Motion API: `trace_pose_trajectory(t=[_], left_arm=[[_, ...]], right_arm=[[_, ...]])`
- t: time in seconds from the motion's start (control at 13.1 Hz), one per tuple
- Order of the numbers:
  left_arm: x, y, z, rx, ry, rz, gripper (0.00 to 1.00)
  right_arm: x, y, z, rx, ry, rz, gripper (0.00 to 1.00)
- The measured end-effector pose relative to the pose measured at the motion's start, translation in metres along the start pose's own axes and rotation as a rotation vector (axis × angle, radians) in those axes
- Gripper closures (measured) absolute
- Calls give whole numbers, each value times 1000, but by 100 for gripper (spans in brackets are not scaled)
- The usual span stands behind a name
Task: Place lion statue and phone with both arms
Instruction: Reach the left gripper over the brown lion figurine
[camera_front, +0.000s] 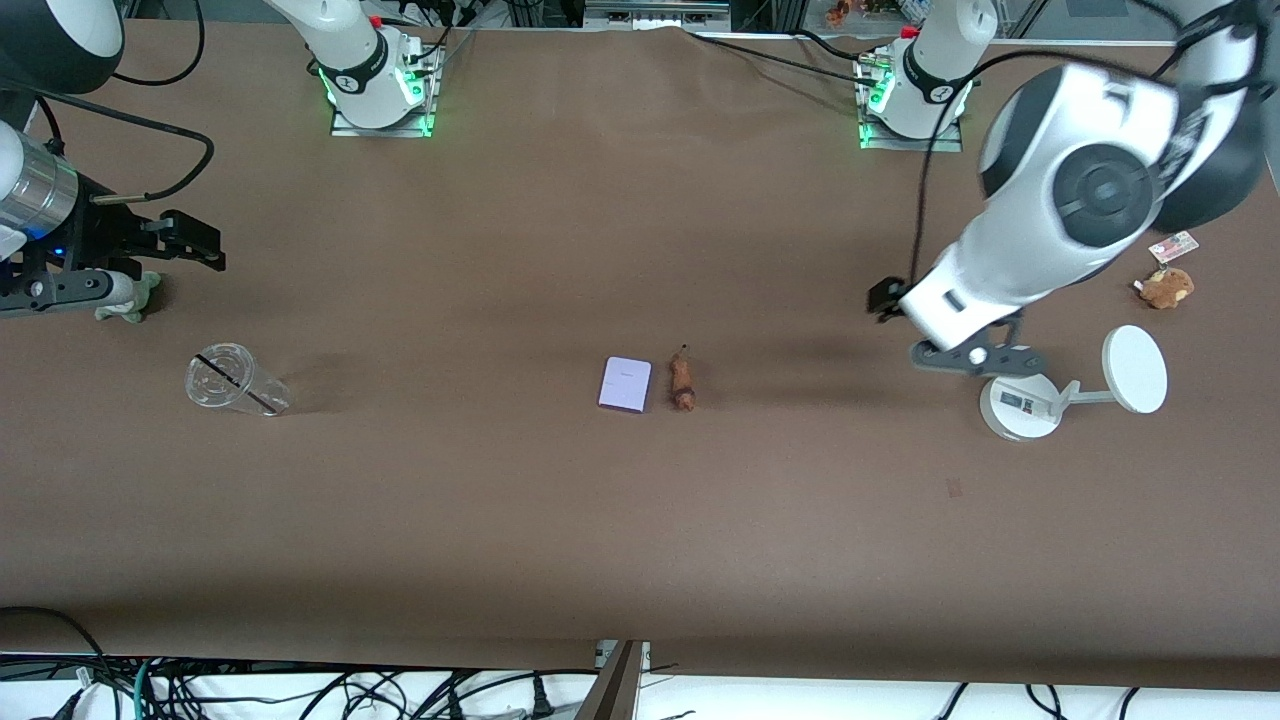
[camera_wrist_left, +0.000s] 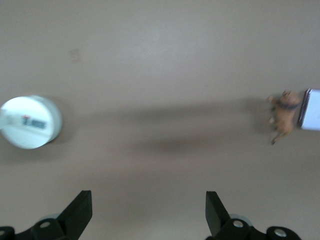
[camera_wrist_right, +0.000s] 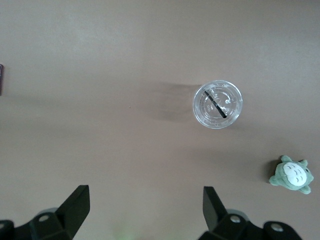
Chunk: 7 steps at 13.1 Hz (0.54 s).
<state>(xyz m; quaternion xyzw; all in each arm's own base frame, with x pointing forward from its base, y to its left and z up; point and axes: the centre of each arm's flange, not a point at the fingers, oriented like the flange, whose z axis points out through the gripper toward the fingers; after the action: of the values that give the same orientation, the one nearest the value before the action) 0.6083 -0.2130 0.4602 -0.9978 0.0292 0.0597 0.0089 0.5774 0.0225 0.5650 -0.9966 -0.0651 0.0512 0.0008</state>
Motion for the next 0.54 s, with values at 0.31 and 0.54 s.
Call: trace_pose_trajectory(t=[0.31,0.54], left_arm=[[19,82,65,-42,60,-81,0],[26,138,117,-101,124,-135,0]], right_arm=[[0,0,0,0,-1,0,0],[0,0,0,0,-2,0,0]])
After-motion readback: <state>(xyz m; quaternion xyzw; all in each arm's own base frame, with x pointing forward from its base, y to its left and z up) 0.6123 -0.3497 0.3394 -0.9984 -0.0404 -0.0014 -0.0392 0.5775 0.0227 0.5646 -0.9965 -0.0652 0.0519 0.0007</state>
